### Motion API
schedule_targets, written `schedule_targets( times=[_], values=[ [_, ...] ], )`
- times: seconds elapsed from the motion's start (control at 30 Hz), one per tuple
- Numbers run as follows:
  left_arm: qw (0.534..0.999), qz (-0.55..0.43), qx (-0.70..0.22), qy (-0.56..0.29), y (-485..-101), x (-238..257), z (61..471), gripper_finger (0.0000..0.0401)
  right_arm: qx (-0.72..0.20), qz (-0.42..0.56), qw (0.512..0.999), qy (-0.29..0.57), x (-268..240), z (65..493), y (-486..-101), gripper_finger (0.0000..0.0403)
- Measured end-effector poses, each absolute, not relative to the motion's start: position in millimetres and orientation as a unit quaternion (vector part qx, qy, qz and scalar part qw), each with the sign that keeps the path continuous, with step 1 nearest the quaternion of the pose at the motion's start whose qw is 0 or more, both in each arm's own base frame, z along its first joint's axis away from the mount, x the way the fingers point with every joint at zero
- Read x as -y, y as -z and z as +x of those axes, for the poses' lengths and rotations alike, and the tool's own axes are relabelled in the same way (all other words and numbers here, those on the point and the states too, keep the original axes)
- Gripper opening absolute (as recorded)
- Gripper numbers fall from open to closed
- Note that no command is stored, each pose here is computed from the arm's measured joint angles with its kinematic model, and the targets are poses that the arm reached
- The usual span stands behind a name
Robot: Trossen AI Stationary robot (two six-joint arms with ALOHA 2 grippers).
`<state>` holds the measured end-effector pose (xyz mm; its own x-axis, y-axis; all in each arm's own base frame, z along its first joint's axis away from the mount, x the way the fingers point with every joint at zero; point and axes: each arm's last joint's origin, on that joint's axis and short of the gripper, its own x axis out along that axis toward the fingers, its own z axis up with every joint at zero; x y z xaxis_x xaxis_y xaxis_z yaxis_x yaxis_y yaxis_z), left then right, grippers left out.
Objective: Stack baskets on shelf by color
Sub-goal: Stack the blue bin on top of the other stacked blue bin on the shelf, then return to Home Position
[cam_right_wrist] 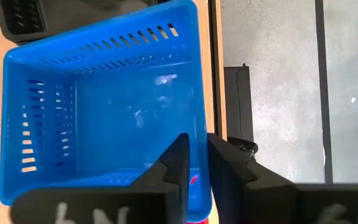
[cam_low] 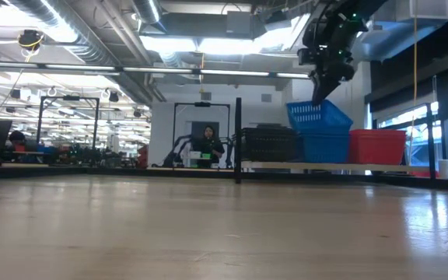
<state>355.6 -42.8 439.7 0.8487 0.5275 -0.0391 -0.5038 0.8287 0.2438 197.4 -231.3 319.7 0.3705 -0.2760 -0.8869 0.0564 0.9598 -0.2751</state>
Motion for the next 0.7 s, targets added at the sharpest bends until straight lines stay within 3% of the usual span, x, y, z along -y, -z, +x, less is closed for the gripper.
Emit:
schedule_targets(
  times=[0.27,0.43,0.7],
  values=[
    [0.954,0.113,-0.053,-0.271,-439.6,42.4,355.8,0.0075,-0.550,-0.103,0.823,0.101,231.0,198.6,-320.0,0.0086],
    [0.954,0.114,-0.054,-0.272,-439.3,41.6,355.9,0.0075,-0.546,-0.104,0.825,0.105,229.4,197.9,-322.6,0.0086],
    [0.931,0.130,-0.106,-0.325,-429.6,36.3,352.5,0.0072,-0.512,-0.044,0.851,0.111,188.3,189.7,-370.6,0.0067]
  ],
)
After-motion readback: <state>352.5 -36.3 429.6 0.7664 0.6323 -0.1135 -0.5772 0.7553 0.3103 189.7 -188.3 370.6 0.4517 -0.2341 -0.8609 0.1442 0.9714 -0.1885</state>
